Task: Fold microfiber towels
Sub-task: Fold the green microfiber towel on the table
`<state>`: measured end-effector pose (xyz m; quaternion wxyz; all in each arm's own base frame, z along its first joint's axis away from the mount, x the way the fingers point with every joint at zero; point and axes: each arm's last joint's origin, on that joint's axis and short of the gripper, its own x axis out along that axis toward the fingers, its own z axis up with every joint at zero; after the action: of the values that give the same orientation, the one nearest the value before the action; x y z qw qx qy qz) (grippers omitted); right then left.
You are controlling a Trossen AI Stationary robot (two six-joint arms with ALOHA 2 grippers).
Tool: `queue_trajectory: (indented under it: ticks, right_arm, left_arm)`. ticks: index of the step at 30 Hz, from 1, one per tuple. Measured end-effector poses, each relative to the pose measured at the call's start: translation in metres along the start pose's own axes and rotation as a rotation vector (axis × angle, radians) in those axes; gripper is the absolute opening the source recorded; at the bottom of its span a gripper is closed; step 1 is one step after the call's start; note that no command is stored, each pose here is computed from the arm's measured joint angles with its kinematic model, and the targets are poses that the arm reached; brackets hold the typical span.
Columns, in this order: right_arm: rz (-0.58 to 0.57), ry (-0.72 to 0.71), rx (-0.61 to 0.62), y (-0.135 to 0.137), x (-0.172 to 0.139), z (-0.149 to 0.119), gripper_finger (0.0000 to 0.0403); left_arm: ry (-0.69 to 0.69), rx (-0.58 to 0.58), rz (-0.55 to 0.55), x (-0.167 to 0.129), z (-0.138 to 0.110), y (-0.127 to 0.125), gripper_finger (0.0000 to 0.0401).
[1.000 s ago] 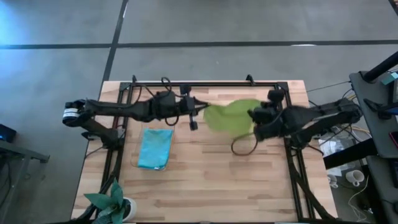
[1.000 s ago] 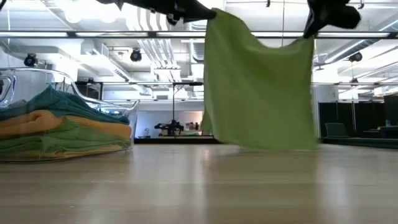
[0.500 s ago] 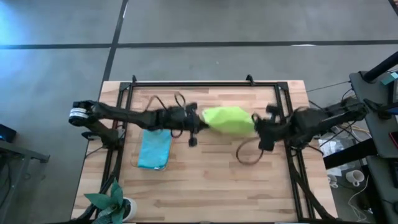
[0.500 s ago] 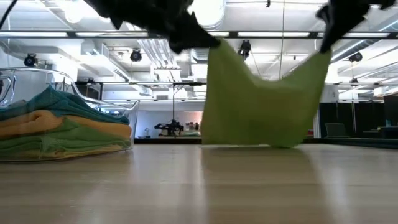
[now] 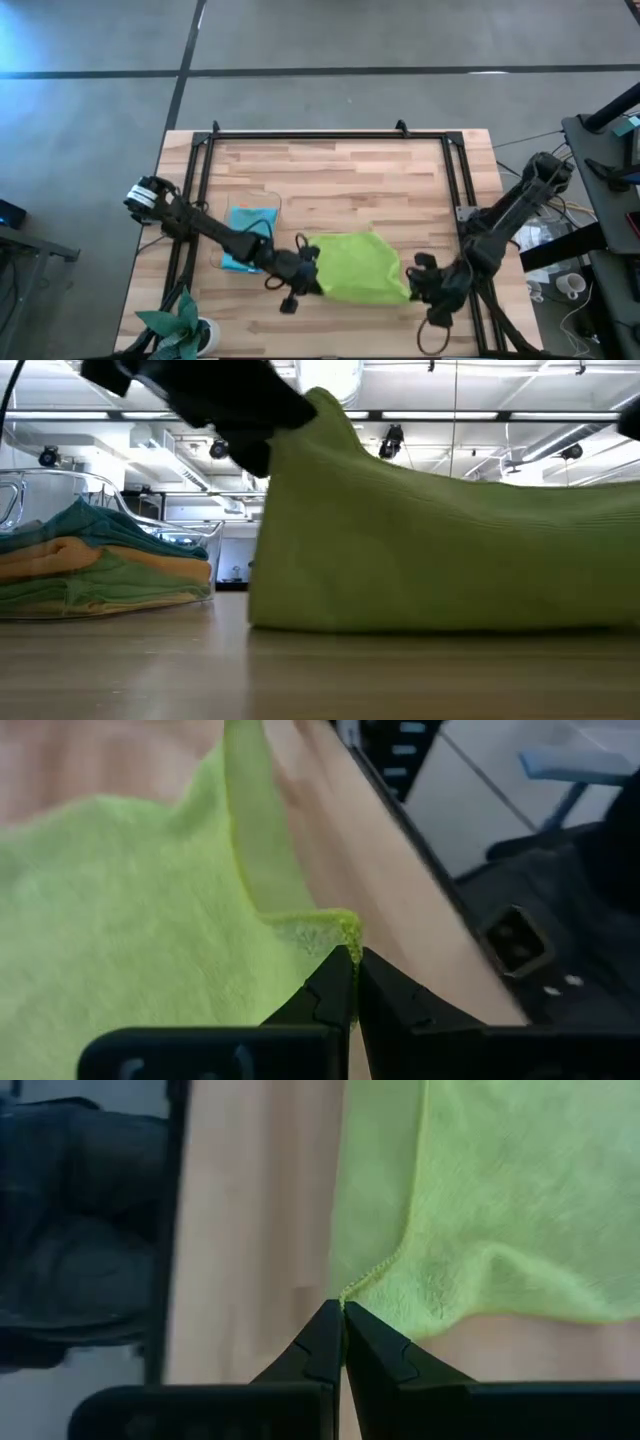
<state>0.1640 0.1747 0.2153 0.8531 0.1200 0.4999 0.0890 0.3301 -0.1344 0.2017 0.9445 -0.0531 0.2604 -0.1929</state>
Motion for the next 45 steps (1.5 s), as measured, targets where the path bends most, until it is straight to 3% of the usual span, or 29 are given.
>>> queue_trajectory:
  ticks: [4, 8, 13, 18, 23, 27, 30, 32, 36, 39, 41, 43, 45]
  right_arm:
    - [0.002, 0.019, 0.020, 0.013, 0.017, -0.003, 0.0009]
    - [-0.130, 0.063, -0.016, 0.011, 0.014, 0.011, 0.0009]
    - [-0.549, 0.036, -0.171, -0.012, -0.016, 0.037, 0.0009]
    - [-1.008, -0.103, -0.278, -0.051, -0.048, 0.061, 0.0009]
    - [-1.301, -0.053, -0.335, -0.100, -0.075, 0.081, 0.0009]
    - [-1.466, 0.058, -0.335, -0.132, -0.115, 0.096, 0.0009]
    - [-1.478, 0.047, -0.280, -0.139, -0.146, 0.101, 0.0009]
    - [-1.400, 0.010, -0.256, -0.137, -0.158, 0.099, 0.0009]
    - [-1.078, -0.087, -0.201, -0.130, -0.158, 0.088, 0.0009]
    - [-0.828, -0.127, -0.201, -0.123, -0.138, 0.078, 0.0009]
    - [-0.723, -0.117, -0.230, -0.117, -0.124, 0.071, 0.0009]
    - [-0.738, -0.101, -0.265, -0.111, -0.121, 0.066, 0.0009]
    - [-0.863, -0.107, -0.277, -0.110, -0.125, 0.062, 0.0009]
  left_arm:
    - [0.021, -0.021, -0.024, 0.004, -0.006, -0.012, 0.0000]
    - [-0.043, 0.025, 0.026, -0.004, 0.006, -0.003, 0.0000]
    - [-0.162, 0.161, 0.170, -0.032, 0.037, 0.029, 0.0000]
    - [-0.222, 0.122, 0.419, -0.066, 0.054, 0.084, 0.0000]
    - [-0.231, 0.207, 0.644, -0.096, 0.066, 0.141, 0.0000]
    - [-0.300, 0.333, 0.730, -0.133, 0.099, 0.165, 0.0000]
    - [-0.380, 0.399, 0.662, -0.154, 0.124, 0.160, 0.0000]
    - [-0.382, 0.411, 0.611, -0.159, 0.129, 0.154, 0.0000]
    - [-0.325, 0.373, 0.516, -0.147, 0.120, 0.146, 0.0000]
    - [-0.242, 0.305, 0.441, -0.124, 0.105, 0.140, 0.0000]
    - [-0.191, 0.280, 0.391, -0.109, 0.095, 0.132, 0.0000]
    - [-0.189, 0.281, 0.358, -0.101, 0.094, 0.123, 0.0000]
    - [-0.217, 0.299, 0.356, -0.105, 0.101, 0.115, 0.0000]
